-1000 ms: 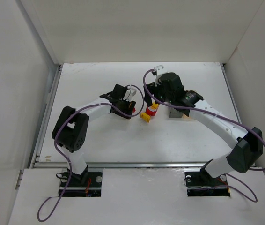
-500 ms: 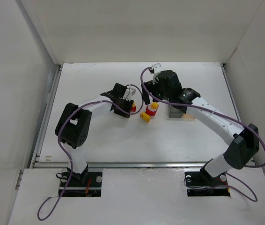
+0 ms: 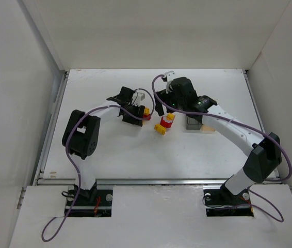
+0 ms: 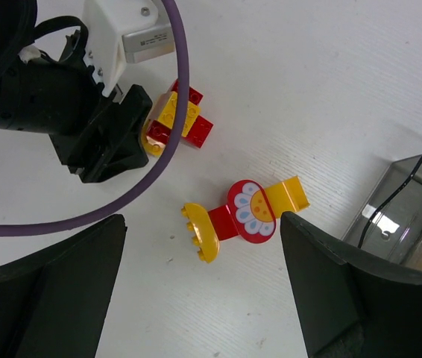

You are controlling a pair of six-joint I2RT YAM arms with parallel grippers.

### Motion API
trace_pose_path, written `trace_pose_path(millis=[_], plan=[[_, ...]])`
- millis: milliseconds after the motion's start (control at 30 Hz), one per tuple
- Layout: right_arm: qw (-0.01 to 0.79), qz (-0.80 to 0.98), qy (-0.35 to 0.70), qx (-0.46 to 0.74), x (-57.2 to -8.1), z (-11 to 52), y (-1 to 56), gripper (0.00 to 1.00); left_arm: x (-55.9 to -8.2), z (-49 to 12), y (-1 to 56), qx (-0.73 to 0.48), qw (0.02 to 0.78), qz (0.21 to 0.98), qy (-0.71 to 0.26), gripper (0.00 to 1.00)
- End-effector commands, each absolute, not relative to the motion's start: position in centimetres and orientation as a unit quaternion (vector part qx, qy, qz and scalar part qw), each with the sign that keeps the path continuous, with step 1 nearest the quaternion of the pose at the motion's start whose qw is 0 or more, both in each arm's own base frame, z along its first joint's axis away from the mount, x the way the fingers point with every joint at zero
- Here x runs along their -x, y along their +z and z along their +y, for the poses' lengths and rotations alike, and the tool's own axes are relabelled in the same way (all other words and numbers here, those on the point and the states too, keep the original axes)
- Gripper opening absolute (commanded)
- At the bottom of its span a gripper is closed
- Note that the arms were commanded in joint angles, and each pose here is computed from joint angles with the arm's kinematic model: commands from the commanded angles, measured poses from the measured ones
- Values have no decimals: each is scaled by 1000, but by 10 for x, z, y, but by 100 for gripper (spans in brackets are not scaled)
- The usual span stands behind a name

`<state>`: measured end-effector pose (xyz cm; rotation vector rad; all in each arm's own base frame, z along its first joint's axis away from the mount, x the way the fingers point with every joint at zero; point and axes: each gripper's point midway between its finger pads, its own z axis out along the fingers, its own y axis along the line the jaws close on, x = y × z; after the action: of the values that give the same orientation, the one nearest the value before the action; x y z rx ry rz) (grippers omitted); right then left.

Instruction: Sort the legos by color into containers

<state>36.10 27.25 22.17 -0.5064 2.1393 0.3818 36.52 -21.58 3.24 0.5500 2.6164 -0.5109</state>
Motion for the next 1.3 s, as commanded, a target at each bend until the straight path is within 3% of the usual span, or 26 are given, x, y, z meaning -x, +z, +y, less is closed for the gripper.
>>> trace_pose_path(millis=[0, 33, 200, 433, 700, 867, 1000, 1267], plan=[[461, 847, 167, 206, -366, 281, 245, 89, -365, -225, 49, -206, 205, 932, -218, 49], [461, 847, 167, 206, -366, 281, 245, 89, -363, -227, 50, -215, 204, 928, -228, 53], [461, 847, 167, 206, -368, 283, 245, 89, -372, -228, 55, -211, 211, 923, -242, 54], [457, 849, 165, 207, -366, 282, 243, 89, -389, -230, 54, -185, 207, 927, -251, 48], [457, 852, 156, 204, -367, 278, 241, 89, -385, -230, 40, -182, 177, 934, -251, 33], [453, 853, 152, 208, -366, 277, 241, 89, -386, -232, 38, -186, 176, 933, -254, 11], [453, 853, 152, 208, -366, 277, 242, 89, -386, -232, 36, -186, 171, 934, -253, 0], [452, 853, 156, 210, -367, 279, 241, 89, -379, -228, 44, -195, 173, 932, -252, 0]])
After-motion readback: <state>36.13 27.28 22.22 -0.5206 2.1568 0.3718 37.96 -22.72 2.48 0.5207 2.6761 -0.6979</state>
